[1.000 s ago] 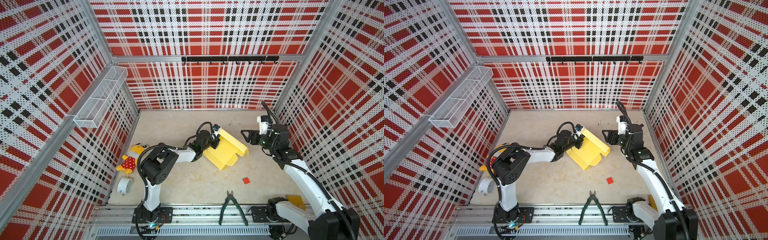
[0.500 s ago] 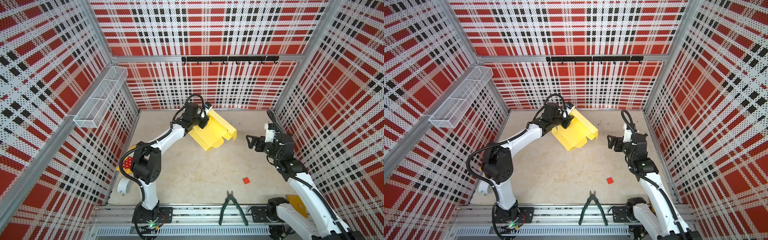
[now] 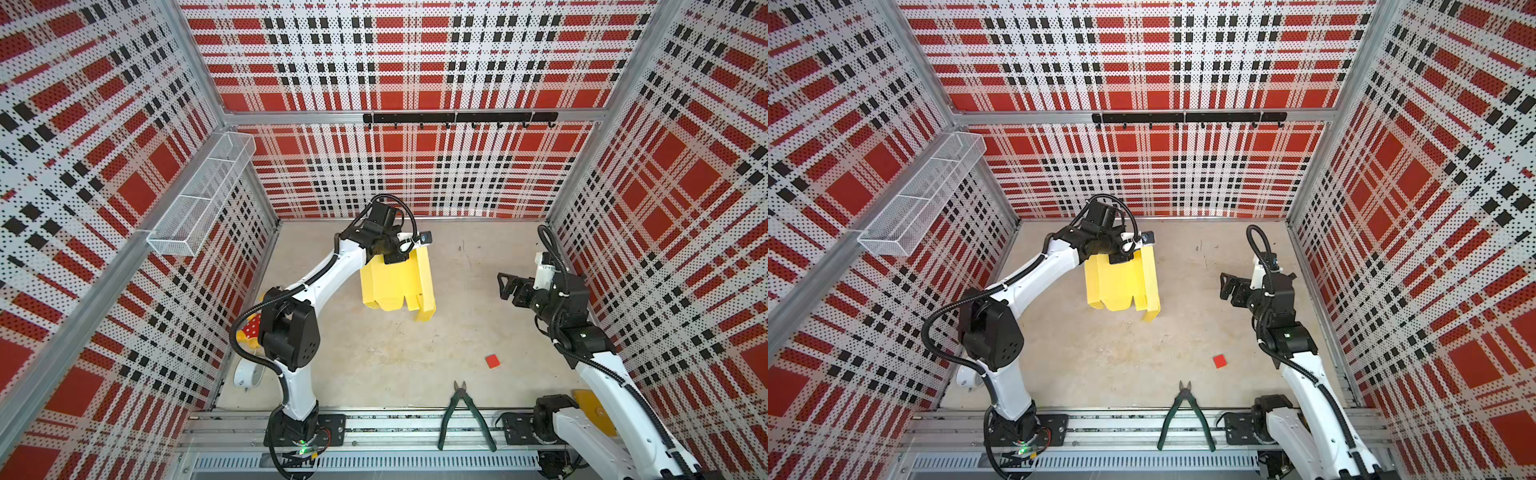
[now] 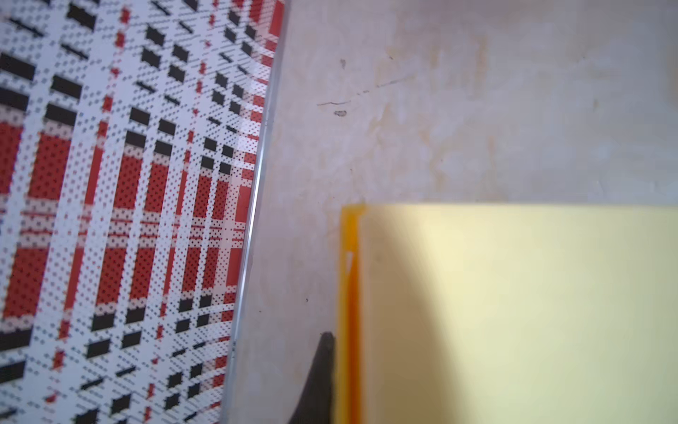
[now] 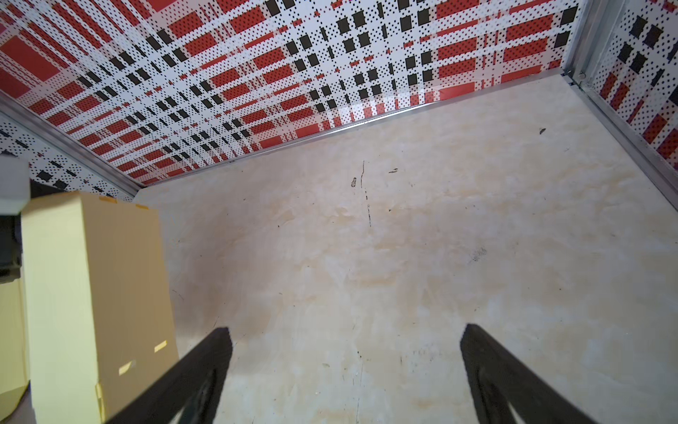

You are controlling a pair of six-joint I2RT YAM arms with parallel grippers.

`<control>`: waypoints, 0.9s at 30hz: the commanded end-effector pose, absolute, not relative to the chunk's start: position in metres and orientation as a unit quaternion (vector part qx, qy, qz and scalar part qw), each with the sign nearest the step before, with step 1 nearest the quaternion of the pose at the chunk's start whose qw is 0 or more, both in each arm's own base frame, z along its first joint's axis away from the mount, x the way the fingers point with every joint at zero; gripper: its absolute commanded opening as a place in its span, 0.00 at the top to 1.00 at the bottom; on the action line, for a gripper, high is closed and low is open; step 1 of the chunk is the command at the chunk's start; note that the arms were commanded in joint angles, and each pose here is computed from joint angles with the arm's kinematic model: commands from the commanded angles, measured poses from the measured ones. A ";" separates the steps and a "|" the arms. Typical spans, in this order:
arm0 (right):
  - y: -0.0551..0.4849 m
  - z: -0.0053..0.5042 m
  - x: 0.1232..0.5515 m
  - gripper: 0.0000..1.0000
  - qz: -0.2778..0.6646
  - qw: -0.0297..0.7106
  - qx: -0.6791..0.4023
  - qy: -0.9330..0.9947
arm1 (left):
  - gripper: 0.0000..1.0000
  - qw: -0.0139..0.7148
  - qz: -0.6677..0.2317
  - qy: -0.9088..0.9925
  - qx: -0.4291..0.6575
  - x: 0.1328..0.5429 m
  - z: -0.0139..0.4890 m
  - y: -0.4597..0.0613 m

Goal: Assemble paper box
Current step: Turn over the paper box at the center of the table.

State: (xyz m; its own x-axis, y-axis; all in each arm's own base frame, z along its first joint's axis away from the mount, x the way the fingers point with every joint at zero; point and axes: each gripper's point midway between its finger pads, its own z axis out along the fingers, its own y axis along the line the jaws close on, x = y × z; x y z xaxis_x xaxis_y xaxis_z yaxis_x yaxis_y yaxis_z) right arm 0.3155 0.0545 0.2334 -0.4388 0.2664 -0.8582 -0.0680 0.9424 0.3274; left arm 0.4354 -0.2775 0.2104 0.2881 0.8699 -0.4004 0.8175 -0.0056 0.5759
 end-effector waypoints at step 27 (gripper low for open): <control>0.059 0.205 0.304 0.00 0.186 0.514 0.067 0.835 | 1.00 -0.046 0.294 0.110 0.948 0.405 0.089 -0.302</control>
State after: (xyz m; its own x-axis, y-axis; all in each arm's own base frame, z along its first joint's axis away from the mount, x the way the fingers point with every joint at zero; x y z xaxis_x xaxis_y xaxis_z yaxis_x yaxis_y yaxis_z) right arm 0.3054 0.0570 0.2023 -0.4864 0.2768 -0.8287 -0.0615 0.9353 0.3485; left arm 0.3981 -0.2963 0.0893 0.7196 0.4591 0.5210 0.4613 -0.8768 0.1355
